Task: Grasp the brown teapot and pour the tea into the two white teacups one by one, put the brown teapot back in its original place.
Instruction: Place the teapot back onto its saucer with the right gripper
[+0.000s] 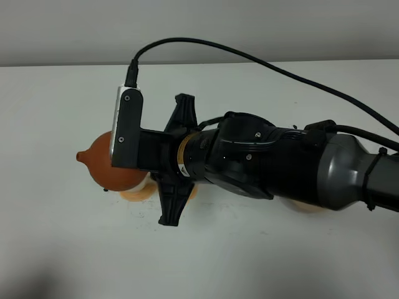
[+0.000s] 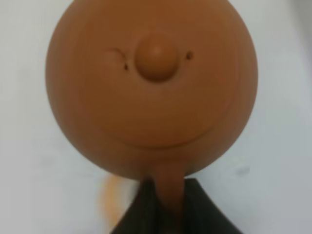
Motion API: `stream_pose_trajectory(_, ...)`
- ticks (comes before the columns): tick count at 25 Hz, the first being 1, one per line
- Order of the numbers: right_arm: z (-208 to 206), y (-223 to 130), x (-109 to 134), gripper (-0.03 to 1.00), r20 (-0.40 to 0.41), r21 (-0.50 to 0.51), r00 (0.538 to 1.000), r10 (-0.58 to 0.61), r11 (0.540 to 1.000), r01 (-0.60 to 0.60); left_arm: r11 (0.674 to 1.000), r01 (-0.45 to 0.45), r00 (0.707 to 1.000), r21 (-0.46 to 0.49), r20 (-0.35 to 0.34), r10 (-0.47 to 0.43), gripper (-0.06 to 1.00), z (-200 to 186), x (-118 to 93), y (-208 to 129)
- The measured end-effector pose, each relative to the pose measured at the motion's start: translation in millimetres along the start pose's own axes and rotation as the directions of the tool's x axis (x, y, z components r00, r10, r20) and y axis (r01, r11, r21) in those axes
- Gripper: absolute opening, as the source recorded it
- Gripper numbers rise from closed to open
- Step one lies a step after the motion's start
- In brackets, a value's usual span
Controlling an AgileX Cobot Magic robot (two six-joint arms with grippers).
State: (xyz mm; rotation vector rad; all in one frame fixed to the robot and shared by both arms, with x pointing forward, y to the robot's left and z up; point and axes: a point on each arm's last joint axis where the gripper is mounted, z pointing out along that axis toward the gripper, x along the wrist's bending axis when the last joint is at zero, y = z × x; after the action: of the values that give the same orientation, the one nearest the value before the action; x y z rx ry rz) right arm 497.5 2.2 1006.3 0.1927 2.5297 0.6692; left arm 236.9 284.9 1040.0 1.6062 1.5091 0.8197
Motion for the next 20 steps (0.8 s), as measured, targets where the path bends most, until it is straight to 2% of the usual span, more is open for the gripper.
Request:
stream_pose_trajectory(3,14.1,-6.6,10.6,0.09,-0.069,0.06,0.988,0.14,0.989,-0.136,1.0,0.0,1.0,0.0,0.0,0.0,0.31,0.0,0.0,0.0)
stream_pose_trajectory(8,37.7,-14.3,24.4,0.09,-0.13,0.118,0.953,0.274,0.959,-0.26,1.0,0.0,1.0,0.0,0.0,0.0,0.31,0.0,0.0,0.0)
stream_pose_trajectory(20,70.8,-29.9,38.8,0.09,-0.169,0.197,0.907,0.385,0.915,-0.351,1.0,0.0,1.0,0.0,0.0,0.0,0.31,0.0,0.0,0.0)
